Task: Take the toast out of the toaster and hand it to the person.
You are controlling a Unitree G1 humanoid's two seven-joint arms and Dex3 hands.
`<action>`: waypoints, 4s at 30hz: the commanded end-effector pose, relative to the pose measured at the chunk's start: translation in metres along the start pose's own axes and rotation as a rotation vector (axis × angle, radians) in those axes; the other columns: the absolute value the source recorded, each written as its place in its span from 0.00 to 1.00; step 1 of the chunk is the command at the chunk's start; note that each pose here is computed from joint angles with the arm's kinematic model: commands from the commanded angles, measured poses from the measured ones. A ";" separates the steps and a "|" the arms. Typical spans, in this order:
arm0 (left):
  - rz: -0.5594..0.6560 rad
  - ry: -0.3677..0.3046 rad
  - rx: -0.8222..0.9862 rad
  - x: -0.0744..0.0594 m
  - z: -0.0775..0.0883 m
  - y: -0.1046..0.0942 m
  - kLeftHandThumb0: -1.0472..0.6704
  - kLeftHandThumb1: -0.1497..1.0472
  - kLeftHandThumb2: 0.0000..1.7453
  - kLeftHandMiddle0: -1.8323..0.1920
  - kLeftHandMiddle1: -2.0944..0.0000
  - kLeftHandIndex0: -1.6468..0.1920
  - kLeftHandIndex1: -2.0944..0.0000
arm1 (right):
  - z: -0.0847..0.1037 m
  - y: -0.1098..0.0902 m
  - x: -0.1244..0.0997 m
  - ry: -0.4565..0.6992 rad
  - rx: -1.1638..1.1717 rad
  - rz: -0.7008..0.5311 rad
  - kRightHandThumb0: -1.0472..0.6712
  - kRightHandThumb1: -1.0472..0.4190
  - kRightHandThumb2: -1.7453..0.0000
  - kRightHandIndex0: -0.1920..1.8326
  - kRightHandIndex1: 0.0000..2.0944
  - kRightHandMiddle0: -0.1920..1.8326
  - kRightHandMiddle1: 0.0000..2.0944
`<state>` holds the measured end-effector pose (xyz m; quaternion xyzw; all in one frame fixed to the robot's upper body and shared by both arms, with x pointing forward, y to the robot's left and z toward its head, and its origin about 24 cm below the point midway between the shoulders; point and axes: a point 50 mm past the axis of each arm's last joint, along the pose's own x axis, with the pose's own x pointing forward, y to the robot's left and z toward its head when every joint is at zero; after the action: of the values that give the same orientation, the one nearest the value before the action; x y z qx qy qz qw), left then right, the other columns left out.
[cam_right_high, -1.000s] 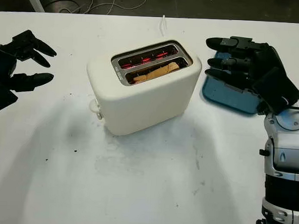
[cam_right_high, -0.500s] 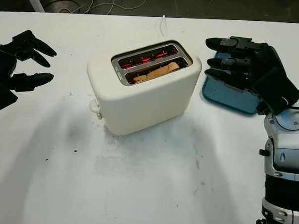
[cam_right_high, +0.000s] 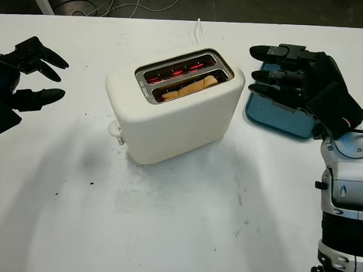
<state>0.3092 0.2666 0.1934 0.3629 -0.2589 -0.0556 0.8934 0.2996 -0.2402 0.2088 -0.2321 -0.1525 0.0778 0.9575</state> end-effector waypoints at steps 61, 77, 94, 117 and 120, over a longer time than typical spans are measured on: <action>0.015 0.001 0.002 -0.005 -0.002 -0.001 0.00 0.89 0.15 0.70 0.33 0.74 0.38 | 0.000 -0.001 -0.001 -0.006 0.014 0.001 0.47 0.16 1.00 0.53 0.01 0.48 0.00; 0.015 0.004 -0.010 -0.005 -0.002 -0.001 0.00 0.89 0.15 0.70 0.33 0.73 0.38 | 0.002 -0.001 -0.001 -0.010 0.006 0.001 0.47 0.16 1.00 0.53 0.01 0.48 0.00; 0.014 0.002 -0.010 -0.005 -0.002 -0.001 0.00 0.89 0.15 0.70 0.33 0.73 0.38 | 0.002 -0.001 -0.001 -0.006 0.007 -0.002 0.47 0.16 1.00 0.53 0.01 0.48 0.00; 0.018 0.006 -0.006 -0.006 -0.003 -0.001 0.00 0.89 0.15 0.70 0.33 0.73 0.38 | 0.001 0.000 -0.001 -0.007 0.015 0.000 0.47 0.16 1.00 0.53 0.01 0.48 0.00; 0.016 0.008 -0.007 -0.005 -0.003 -0.001 0.00 0.89 0.15 0.70 0.33 0.73 0.38 | 0.001 0.000 -0.001 -0.008 0.008 -0.002 0.47 0.16 1.00 0.53 0.01 0.48 0.00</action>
<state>0.3085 0.2675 0.1917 0.3611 -0.2596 -0.0523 0.8941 0.2996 -0.2400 0.2086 -0.2273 -0.1530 0.0803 0.9584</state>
